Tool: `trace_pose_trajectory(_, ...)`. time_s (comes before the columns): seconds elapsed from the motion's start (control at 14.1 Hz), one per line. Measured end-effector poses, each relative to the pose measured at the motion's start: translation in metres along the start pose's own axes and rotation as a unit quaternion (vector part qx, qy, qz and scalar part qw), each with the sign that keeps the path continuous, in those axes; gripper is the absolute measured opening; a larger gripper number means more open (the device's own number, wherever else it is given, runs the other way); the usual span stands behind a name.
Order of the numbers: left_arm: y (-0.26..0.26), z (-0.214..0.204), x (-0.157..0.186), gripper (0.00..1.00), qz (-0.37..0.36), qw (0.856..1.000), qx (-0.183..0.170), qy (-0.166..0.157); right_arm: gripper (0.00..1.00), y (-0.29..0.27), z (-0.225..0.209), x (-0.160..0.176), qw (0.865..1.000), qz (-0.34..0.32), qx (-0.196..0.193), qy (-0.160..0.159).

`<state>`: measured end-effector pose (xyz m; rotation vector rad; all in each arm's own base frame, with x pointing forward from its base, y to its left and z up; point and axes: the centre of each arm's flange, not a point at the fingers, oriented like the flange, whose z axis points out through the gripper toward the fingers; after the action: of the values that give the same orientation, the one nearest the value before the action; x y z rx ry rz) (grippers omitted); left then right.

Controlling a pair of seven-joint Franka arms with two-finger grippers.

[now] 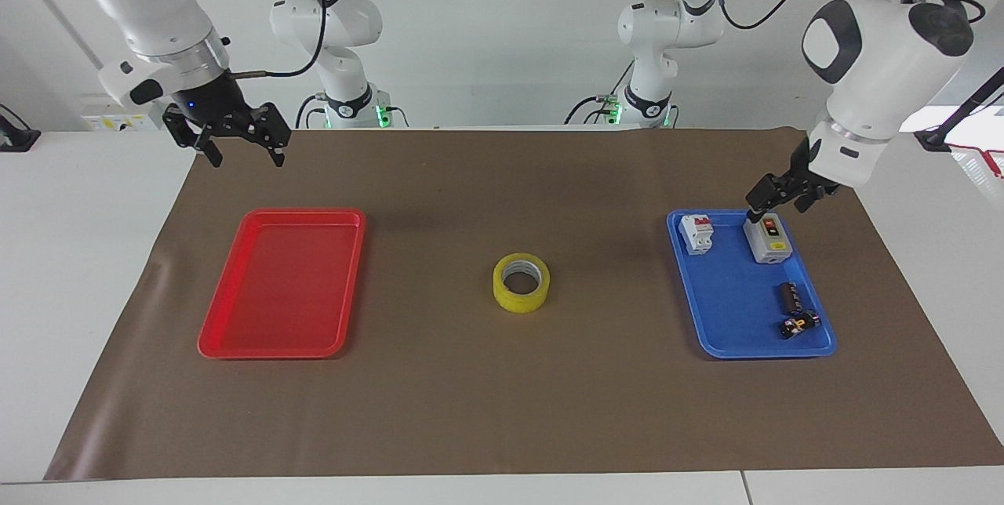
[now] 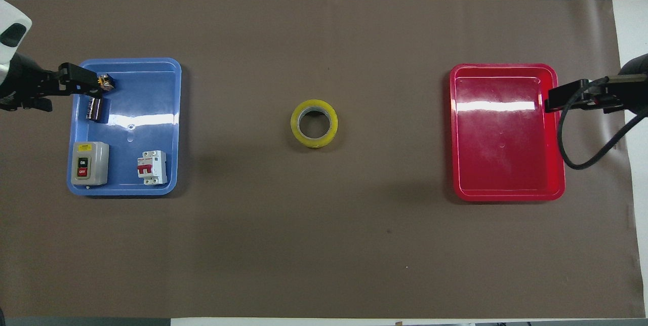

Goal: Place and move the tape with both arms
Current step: 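Reach the right gripper to the tape and grasp it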

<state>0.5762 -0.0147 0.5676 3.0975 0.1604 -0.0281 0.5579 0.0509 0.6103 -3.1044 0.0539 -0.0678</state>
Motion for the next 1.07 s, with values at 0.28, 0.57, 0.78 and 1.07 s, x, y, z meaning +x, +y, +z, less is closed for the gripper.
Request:
trace_pose_trajectory(0.28, 0.014, -0.031, -0.029, 1.0, 0.056, 0.998, 0.017, -0.035, 1.0, -0.125, 0.055, 0.029, 1.0, 0.011, 0.011, 0.021)
trace_pose_trajectory(0.57, 0.01, -0.033, -0.032, 1.0, 0.065, 0.997, 0.016, -0.048, 1.0, -0.203, 0.125, 0.043, 0.999, 0.016, -0.001, 0.036)
trace_pose_trajectory(0.78, 0.01, -0.033, -0.032, 1.0, 0.069, 0.996, 0.012, -0.049, 1.0, -0.251, 0.171, 0.036, 0.999, 0.003, -0.011, 0.038)
trace_pose_trajectory(1.07, 0.009, -0.037, -0.035, 1.0, 0.083, 0.995, 0.011, -0.05, 1.0, -0.293, 0.23, 0.031, 0.998, -0.018, -0.014, 0.056)
